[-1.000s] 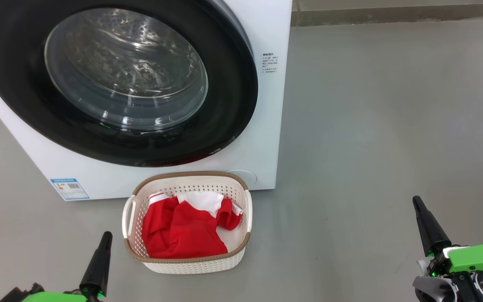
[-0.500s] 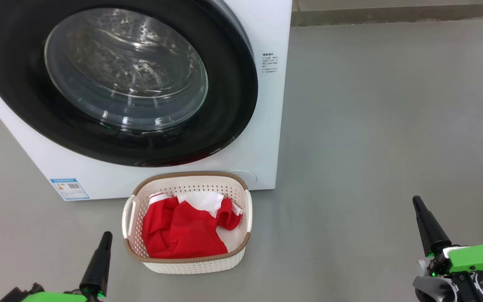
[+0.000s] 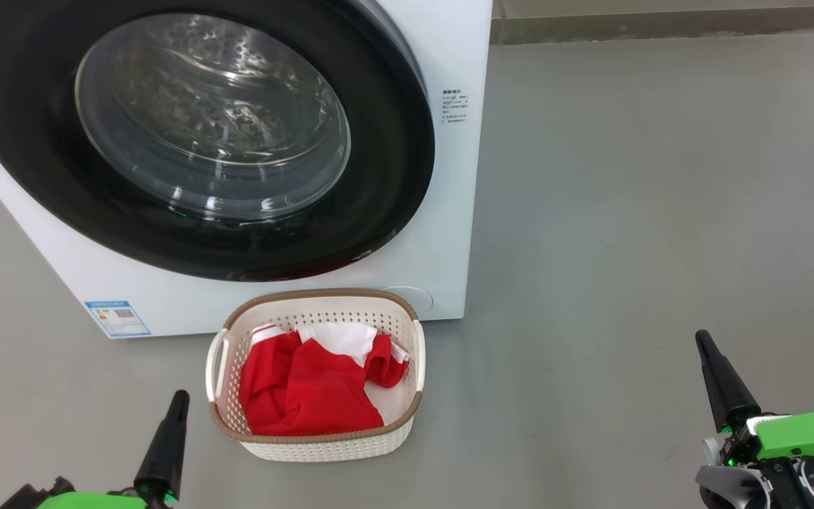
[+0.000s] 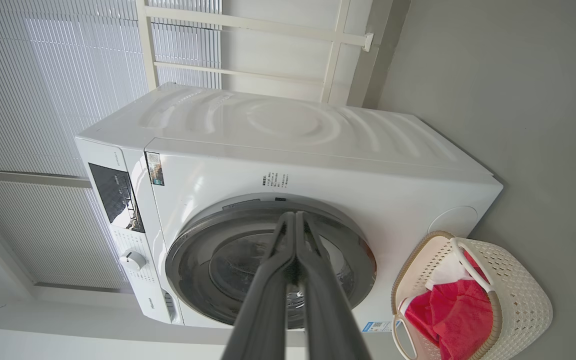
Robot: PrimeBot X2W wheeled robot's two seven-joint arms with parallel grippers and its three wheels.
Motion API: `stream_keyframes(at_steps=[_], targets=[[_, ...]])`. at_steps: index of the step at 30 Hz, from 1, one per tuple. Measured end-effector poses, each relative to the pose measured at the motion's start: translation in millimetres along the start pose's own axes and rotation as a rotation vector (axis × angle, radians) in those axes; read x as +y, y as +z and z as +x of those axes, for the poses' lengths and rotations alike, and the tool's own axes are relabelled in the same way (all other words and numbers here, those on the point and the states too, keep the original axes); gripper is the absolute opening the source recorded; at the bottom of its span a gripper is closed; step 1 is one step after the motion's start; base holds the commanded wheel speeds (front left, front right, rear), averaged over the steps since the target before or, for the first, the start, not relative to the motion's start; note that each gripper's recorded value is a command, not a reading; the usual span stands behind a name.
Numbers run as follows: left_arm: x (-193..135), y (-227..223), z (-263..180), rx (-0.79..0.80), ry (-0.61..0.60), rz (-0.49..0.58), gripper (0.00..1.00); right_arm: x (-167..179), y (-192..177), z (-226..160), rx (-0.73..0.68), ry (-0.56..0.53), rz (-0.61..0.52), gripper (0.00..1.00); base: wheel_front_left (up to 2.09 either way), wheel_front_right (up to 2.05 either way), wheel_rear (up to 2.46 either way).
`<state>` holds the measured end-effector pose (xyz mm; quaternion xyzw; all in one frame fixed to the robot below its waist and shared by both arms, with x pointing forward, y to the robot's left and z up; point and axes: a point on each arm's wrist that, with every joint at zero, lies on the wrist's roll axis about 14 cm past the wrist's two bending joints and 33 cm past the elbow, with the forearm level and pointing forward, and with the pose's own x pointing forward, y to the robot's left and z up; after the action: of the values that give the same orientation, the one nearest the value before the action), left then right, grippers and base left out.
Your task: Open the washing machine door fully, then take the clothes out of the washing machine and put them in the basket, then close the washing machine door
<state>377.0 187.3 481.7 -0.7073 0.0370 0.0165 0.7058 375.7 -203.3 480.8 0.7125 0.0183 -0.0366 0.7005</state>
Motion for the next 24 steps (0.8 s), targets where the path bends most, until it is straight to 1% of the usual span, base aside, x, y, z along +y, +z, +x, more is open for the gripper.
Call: stream_keyframes(at_steps=[24], targets=[[0.0,0.0,0.0,0.000,0.000,0.000,0.00,0.1,0.1,0.0,0.000,0.000,0.004,0.00,0.00,0.00,0.00]])
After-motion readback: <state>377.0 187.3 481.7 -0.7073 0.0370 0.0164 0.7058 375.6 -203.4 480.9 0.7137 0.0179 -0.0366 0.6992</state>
